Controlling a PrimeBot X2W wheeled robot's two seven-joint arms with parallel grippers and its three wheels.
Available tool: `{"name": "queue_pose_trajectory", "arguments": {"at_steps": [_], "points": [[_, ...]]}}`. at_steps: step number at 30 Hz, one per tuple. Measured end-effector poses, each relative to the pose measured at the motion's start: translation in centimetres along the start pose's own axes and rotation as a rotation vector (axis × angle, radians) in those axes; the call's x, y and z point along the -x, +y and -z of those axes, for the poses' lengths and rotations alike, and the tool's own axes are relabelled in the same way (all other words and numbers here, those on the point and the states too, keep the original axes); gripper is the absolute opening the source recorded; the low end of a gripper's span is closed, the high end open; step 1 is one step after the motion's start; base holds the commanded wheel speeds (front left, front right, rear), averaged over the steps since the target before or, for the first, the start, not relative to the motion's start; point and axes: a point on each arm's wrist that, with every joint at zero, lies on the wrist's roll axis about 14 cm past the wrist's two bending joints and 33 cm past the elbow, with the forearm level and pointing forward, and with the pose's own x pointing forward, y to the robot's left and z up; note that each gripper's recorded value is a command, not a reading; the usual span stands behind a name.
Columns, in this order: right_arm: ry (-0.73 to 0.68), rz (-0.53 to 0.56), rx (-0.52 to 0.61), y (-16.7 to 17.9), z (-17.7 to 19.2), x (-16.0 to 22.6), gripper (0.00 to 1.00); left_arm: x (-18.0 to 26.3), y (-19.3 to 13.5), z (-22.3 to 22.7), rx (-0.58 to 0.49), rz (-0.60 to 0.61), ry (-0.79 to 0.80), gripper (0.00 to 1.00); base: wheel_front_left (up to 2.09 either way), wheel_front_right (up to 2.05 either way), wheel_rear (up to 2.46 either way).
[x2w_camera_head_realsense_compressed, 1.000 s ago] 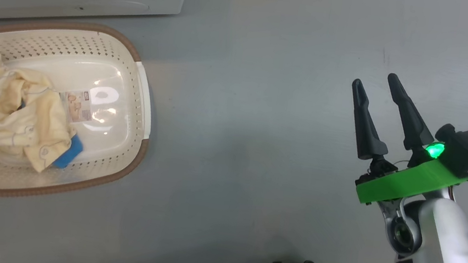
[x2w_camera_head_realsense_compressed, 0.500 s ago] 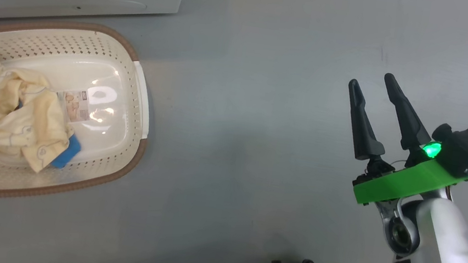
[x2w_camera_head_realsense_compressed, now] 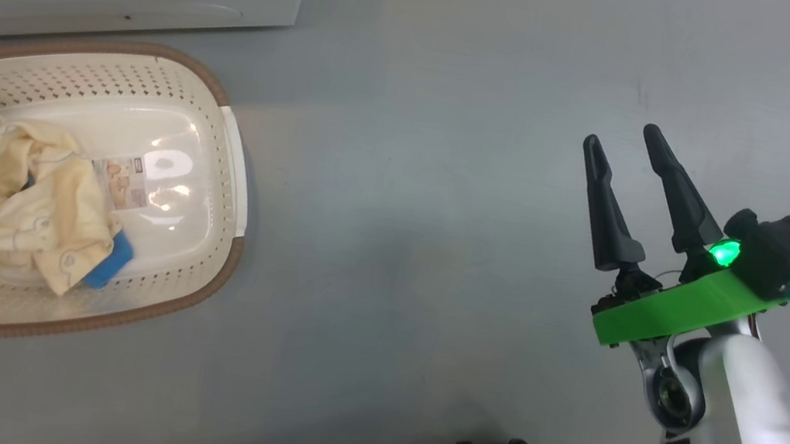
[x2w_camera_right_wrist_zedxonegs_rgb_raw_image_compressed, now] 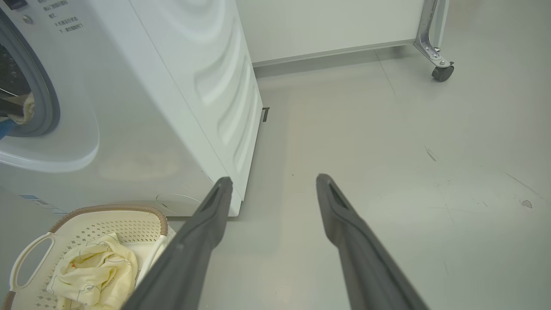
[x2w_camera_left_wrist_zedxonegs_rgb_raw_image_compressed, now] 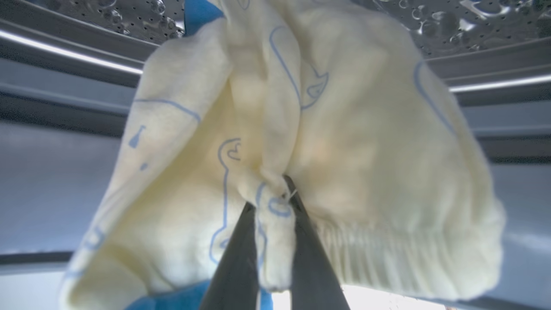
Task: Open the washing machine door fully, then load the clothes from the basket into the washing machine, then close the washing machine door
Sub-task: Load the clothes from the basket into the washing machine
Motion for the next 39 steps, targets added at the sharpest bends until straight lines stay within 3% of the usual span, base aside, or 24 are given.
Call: {"name": "queue_pose_trajectory", "arguments": {"at_steps": [9, 27, 39], "points": [[-0.010, -0.011, -0.002, 0.4, -0.3, -0.1, 1.00, 0.8, 0.7, -1.4, -0.020, -0.023, -0.091, 0.00, 0.00, 0.00, 0.00], [0.058, -0.023, -0.004, 0.6, 2.6, -1.2, 1.00, 1.4, -0.3, -12.4, -0.073, 0.015, -0.649, 0.00, 0.00, 0.00, 0.00], [0.101, -0.002, 0.006, -0.5, 4.5, -1.9, 1.00, -1.5, -0.3, -14.4, -0.067, 0.013, -0.697, 0.00, 0.00, 0.00, 0.00]]}}
